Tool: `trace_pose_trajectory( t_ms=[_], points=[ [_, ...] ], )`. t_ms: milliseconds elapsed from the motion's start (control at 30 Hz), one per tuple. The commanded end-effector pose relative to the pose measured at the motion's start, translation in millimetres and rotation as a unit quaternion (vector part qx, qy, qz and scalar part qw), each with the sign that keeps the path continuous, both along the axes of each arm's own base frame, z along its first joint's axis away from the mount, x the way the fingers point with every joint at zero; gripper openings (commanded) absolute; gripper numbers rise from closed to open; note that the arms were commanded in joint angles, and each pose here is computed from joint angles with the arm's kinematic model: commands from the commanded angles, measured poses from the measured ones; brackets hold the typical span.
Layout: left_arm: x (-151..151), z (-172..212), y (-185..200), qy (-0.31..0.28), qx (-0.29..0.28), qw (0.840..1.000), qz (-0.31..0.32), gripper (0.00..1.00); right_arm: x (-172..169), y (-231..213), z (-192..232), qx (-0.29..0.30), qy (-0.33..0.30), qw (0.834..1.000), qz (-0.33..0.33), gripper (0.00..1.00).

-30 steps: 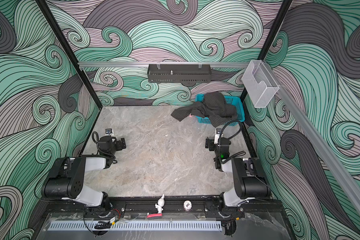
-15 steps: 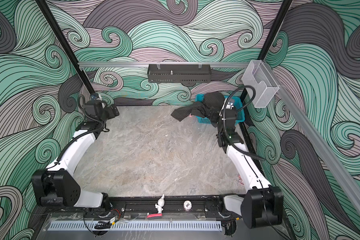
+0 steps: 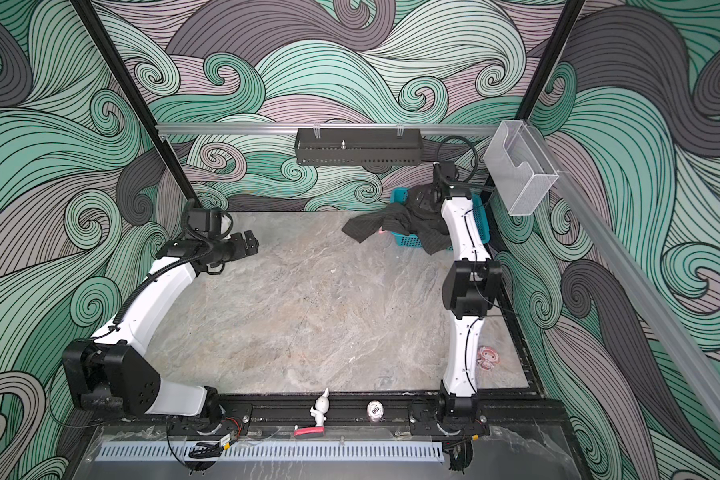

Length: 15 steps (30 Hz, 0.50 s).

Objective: Fold and stack the long sleeve shirts
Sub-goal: 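Reach the right gripper into the teal basket and grasp the pinstriped shirt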

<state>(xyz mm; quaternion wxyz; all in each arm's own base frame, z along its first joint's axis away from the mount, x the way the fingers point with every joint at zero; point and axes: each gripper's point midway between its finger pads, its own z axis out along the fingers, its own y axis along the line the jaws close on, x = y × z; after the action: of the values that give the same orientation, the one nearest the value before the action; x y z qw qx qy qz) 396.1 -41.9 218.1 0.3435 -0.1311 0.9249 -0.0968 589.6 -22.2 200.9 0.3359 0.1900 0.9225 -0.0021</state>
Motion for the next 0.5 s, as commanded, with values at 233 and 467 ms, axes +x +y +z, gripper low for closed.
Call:
trace_pose_trajectory(
  t_ms=[233,467],
  points=[
    [-8.6,-13.3,-31.3,0.057,-0.017,0.997,-0.041,0.99,7.8,7.1,-90.6,0.05,0.103,0.993,0.006,1.0],
    [-8.1,-9.0,-36.3,0.054,-0.022,0.997,-0.055,0.98,39.7,9.1,-122.4,0.074,0.066,0.995,-0.003,0.98]
  ],
)
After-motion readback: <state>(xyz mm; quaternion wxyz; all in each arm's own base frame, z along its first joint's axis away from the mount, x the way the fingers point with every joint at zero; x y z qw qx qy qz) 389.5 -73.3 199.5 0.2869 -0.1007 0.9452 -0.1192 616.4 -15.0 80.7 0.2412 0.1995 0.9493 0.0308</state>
